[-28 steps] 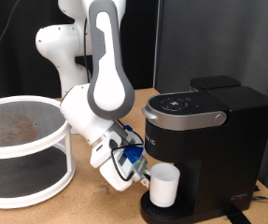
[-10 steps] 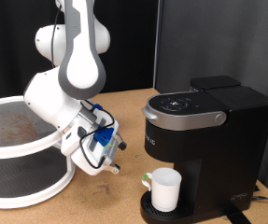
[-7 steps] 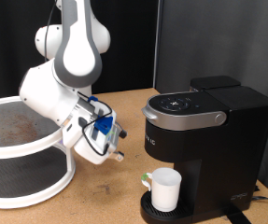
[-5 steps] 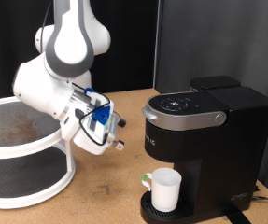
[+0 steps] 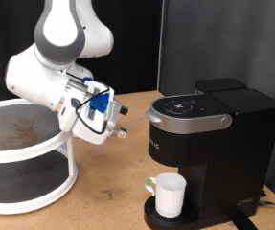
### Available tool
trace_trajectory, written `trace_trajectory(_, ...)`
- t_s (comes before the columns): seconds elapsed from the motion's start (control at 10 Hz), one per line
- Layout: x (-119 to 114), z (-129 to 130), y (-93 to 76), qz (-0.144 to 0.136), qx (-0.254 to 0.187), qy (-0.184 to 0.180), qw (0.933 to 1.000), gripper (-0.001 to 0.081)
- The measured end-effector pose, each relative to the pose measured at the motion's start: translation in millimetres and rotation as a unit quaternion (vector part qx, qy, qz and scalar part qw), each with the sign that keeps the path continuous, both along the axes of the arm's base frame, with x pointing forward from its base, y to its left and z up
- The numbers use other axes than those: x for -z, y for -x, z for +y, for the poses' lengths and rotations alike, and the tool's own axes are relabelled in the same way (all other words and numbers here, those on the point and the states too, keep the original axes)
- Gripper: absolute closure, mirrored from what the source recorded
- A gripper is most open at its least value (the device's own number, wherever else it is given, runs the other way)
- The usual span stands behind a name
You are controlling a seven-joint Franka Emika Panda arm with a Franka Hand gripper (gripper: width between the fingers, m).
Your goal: Make a cup of coffee with the keurig machine
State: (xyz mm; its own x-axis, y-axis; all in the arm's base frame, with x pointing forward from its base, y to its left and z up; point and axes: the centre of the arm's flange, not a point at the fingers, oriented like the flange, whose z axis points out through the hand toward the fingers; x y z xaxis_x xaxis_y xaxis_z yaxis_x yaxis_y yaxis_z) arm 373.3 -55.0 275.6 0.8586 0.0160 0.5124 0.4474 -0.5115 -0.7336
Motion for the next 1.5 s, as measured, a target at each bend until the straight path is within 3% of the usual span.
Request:
trace_trajectory(0.2,-21.5,13.2,1.8,0.117,-0.027,-0.021,0.9925,0.0006)
trace_trajectory(0.3,-36.3,18.8,2.4,0.152,-0.043,-0.031,0.9869,0.0006)
trace_trajectory(0.4,-50.9,23.2,2.5,0.161,-0.055,-0.043,0.9845,0.0006)
trace_trajectory(0.6,-78.0,29.6,2.5,0.146,-0.071,-0.053,0.9854,0.0006)
trace_trajectory(0.8,-102.6,33.2,5.0,0.101,-0.082,-0.051,0.9902,0.0006)
trace_trajectory(0.9,-100.3,33.3,5.8,0.110,-0.079,-0.052,0.9894,0.0006)
trace_trajectory(1.2,-100.3,26.9,3.4,0.100,-0.068,0.004,0.9927,0.0006)
trace_trajectory(1.5,-126.7,19.6,4.0,0.058,-0.069,0.056,0.9943,0.0006)
